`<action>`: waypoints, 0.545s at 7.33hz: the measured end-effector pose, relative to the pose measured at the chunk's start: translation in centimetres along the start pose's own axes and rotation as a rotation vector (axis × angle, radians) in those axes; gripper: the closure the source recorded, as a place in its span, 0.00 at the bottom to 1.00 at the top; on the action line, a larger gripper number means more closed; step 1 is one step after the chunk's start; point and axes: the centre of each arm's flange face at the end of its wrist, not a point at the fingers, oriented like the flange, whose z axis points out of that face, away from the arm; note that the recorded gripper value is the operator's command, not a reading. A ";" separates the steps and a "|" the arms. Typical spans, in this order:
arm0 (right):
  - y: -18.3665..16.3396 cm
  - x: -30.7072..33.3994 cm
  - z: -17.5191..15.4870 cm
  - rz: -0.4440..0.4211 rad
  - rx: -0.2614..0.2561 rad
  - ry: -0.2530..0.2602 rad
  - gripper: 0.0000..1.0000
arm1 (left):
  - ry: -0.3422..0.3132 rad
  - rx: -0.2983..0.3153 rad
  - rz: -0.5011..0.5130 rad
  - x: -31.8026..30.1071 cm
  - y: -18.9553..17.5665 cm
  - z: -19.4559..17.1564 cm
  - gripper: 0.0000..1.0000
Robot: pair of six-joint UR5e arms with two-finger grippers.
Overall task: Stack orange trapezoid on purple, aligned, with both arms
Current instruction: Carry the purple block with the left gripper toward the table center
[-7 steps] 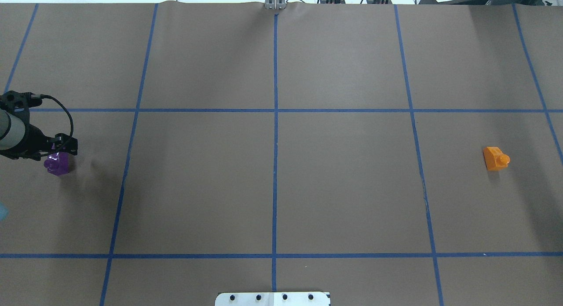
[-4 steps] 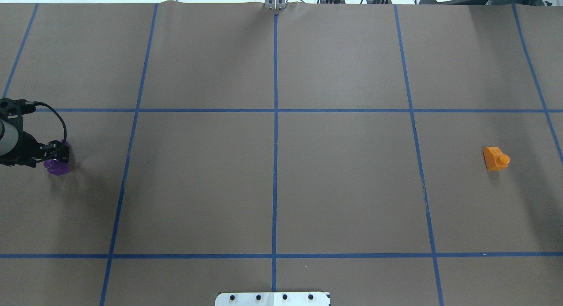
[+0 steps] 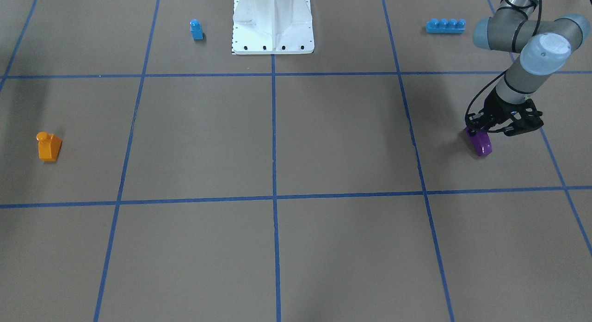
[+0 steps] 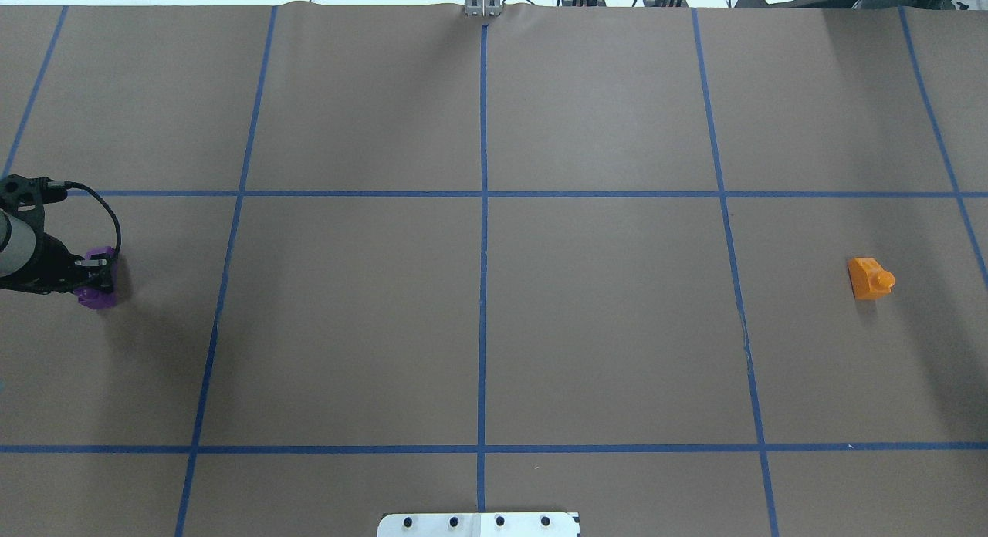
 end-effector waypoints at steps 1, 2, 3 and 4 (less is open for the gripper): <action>0.0 0.0 0.0 0.000 0.000 0.000 0.00 | 0.020 -0.009 0.007 0.8 0.2 -0.7 1.00; 0.0 0.0 0.0 0.001 0.001 0.000 0.00 | 0.046 -0.024 0.016 1.7 0.4 -1.4 1.00; 0.0 -0.1 0.0 0.001 0.001 0.000 0.00 | 0.075 -0.029 0.028 3.4 0.0 -2.1 1.00; 0.0 -0.1 -0.1 -0.001 0.002 0.000 0.00 | 0.098 -0.024 0.040 6.6 -1.1 -3.1 1.00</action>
